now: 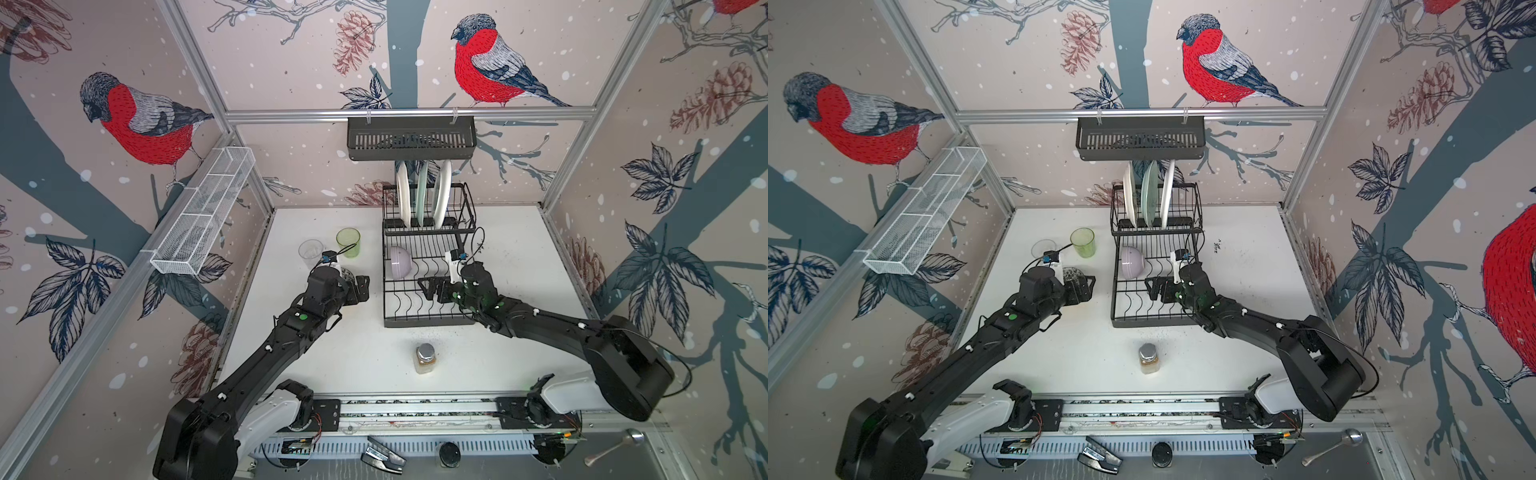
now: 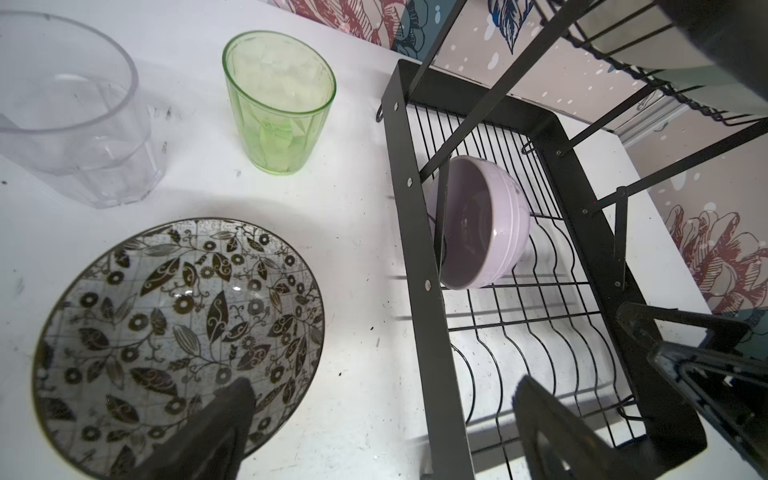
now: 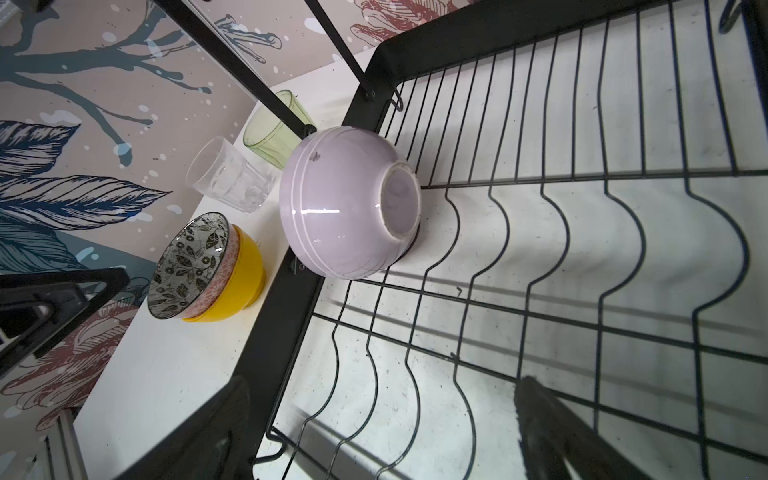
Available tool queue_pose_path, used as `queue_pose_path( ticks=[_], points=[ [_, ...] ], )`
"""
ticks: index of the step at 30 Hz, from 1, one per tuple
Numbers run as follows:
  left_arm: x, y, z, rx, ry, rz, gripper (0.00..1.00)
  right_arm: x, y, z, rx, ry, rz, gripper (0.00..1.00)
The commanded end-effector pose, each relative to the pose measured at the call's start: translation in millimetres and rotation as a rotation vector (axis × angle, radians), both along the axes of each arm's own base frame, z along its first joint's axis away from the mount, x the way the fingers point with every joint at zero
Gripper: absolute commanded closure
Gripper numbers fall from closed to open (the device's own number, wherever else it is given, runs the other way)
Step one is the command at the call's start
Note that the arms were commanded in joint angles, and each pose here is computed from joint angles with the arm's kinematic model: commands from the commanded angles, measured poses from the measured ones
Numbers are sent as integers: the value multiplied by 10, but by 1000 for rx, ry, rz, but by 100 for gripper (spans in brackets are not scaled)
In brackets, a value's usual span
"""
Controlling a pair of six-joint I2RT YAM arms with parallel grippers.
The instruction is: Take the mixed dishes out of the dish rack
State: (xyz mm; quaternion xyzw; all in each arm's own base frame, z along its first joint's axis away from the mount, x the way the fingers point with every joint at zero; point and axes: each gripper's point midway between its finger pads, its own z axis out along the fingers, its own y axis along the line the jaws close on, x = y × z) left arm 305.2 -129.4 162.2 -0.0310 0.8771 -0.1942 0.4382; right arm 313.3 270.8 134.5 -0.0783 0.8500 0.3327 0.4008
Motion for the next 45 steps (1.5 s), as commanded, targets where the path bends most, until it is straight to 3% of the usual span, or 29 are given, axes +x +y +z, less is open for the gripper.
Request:
queue_pose_path(
  ticks=[1, 16, 25, 45],
  points=[
    [56, 128, 54, 50, -66, 57, 3, 52, 11, 38, -11, -7, -10, 1],
    [-1, 39, -39, 9, -94, 4, 3, 231, 178, -116, -58, 17, 6, 1],
    [10, 20, -75, 7, -87, -2, 3, 392, 379, -249, -88, 23, 55, 8],
    [-14, -34, -17, -39, -111, -23, 3, 590, 735, -186, -109, -51, 108, 0]
  ],
)
